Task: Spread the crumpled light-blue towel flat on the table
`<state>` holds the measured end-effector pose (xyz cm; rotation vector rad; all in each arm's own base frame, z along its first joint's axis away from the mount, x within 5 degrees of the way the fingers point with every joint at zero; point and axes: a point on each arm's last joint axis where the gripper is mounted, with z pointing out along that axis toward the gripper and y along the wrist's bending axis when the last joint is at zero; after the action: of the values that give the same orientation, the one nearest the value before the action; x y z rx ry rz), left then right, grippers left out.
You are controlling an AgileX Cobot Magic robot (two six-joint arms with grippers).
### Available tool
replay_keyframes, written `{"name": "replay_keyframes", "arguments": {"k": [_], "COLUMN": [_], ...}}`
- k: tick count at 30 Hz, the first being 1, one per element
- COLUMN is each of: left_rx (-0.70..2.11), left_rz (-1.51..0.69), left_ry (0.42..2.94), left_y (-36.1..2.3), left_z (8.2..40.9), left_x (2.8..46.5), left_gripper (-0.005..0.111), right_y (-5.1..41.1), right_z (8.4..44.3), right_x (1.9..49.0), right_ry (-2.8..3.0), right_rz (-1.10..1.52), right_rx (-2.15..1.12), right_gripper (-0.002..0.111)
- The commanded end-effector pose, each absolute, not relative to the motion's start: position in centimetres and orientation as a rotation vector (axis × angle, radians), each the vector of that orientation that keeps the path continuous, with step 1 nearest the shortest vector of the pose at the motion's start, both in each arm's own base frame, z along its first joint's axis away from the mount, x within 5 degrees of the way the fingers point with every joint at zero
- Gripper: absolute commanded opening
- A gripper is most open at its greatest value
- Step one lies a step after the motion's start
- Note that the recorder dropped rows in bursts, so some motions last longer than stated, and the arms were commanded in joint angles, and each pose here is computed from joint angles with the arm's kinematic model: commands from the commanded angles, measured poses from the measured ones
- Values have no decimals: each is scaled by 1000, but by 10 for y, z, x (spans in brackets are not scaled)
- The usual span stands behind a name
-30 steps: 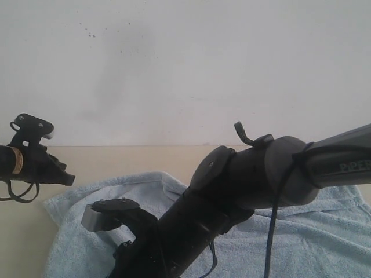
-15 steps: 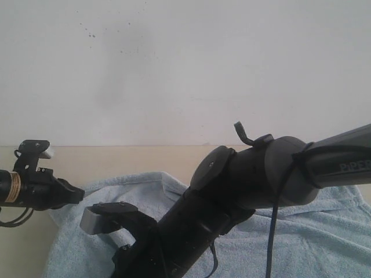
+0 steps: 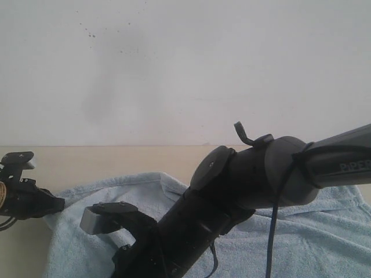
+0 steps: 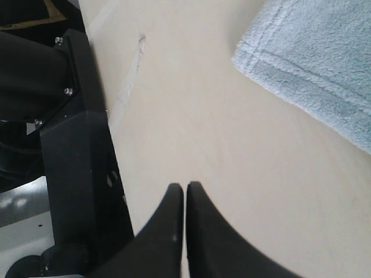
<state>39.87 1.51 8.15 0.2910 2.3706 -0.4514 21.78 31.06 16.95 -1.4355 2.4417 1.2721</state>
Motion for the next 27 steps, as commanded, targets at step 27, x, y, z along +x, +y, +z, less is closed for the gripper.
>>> {"name": "replay_keyframes", "arguments": {"k": [27], "left_rx": [471], "left_rz": [-922], "left_ry": [2056], "left_y": [-17], "left_z": [184], "left_x": [410], "left_gripper": [4], "right_y": [281], "right_z": [227], "right_x": [249], "right_ry": [2278], "right_rz": [1009], "right_rx": [-1258], "right_gripper": [1]}}
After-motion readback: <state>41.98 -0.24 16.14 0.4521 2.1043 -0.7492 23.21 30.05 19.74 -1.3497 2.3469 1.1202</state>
